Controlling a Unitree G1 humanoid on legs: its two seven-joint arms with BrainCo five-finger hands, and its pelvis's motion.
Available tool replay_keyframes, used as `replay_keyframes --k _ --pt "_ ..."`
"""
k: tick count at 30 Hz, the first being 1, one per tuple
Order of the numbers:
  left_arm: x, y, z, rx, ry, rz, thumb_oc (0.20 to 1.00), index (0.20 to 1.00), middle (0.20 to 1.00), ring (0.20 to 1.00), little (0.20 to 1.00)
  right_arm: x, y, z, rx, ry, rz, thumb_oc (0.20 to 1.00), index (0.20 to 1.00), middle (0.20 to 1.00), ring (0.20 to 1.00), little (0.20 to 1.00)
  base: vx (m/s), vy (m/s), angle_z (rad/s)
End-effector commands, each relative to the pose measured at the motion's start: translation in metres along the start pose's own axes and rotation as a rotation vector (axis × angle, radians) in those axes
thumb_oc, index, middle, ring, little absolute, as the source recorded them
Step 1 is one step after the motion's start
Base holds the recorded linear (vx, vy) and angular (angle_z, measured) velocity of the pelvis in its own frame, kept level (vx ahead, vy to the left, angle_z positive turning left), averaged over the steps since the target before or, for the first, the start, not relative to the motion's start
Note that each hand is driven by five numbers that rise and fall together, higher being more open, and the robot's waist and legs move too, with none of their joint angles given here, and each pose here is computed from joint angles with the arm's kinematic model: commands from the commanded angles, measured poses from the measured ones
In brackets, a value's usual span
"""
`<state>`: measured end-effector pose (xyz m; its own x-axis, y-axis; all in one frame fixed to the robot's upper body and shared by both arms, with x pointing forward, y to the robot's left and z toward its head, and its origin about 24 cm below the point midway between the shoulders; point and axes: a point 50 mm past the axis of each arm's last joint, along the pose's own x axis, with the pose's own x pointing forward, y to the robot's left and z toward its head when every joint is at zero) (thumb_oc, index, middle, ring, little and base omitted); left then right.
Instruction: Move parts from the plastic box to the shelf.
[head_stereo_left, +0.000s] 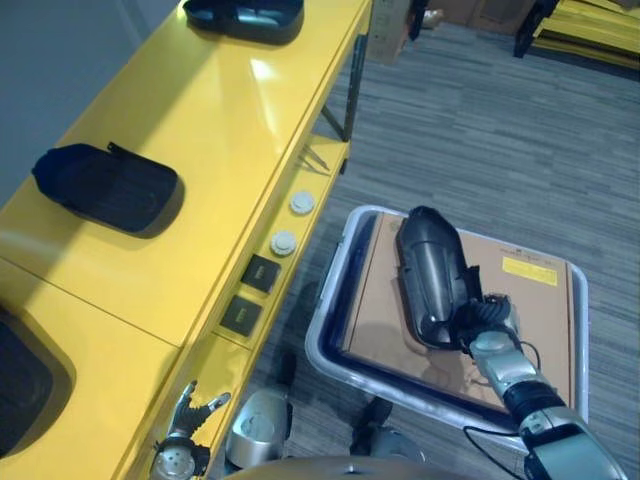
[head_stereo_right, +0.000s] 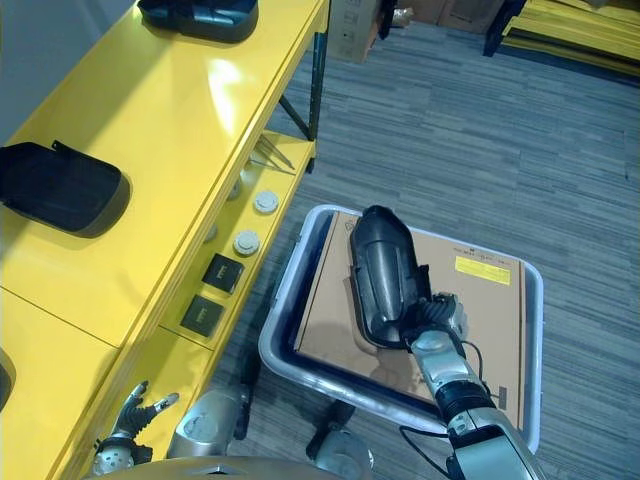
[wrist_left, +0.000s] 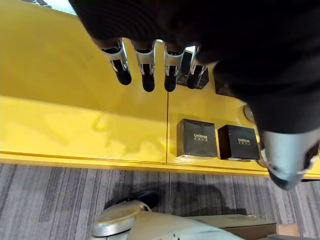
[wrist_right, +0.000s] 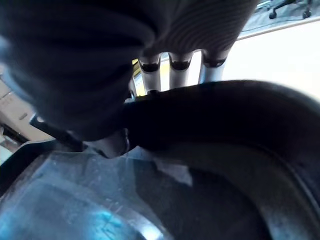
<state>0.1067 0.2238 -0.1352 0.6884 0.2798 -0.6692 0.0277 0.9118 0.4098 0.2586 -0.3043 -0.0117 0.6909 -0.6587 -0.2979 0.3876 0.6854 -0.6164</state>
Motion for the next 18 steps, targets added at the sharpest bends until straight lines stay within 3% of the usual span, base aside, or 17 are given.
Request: replay_keyframes --k 1,5,9,10,18 --pt "-0.006 0.009 -0.004 -0.045 -0.025 -0.011 1.0 1.0 1.0 1.0 1.0 -0.006 -0.001 0.008 0.166 -0.048 -0.031 0.2 0.2 0.2 0.2 0.2 0.09 -0.084 0.05" --pt "-0.006 0.015 0.001 -0.147 -0.042 -0.037 1.0 1.0 1.0 1.0 1.0 -0.008 -0.022 0.037 0.26 -0.174 -0.105 0.2 0.2 0.2 0.2 0.2 0.07 -0.064 0.0" --pt "-0.006 0.015 0.001 -0.147 -0.043 -0.037 1.0 1.0 1.0 1.0 1.0 -0.008 -0.022 0.037 0.26 -0.174 -0.106 0.2 0.2 0.2 0.2 0.2 0.03 -0.031 0.0" --pt "0.0 0.019 0.043 -0.192 -0.195 -0.172 1.0 1.0 1.0 1.0 1.0 -0.011 -0.044 0.071 0.36 -0.295 -0.104 0.2 0.2 0.2 0.2 0.2 0.11 -0.133 0.02" --pt "-0.004 0.002 0.122 -0.409 -0.42 -0.52 1.0 1.0 1.0 1.0 1.0 -0.022 -0.027 0.094 0.371 -0.355 -0.024 0.2 0.2 0.2 0.2 0.2 0.03 -0.055 -0.2"
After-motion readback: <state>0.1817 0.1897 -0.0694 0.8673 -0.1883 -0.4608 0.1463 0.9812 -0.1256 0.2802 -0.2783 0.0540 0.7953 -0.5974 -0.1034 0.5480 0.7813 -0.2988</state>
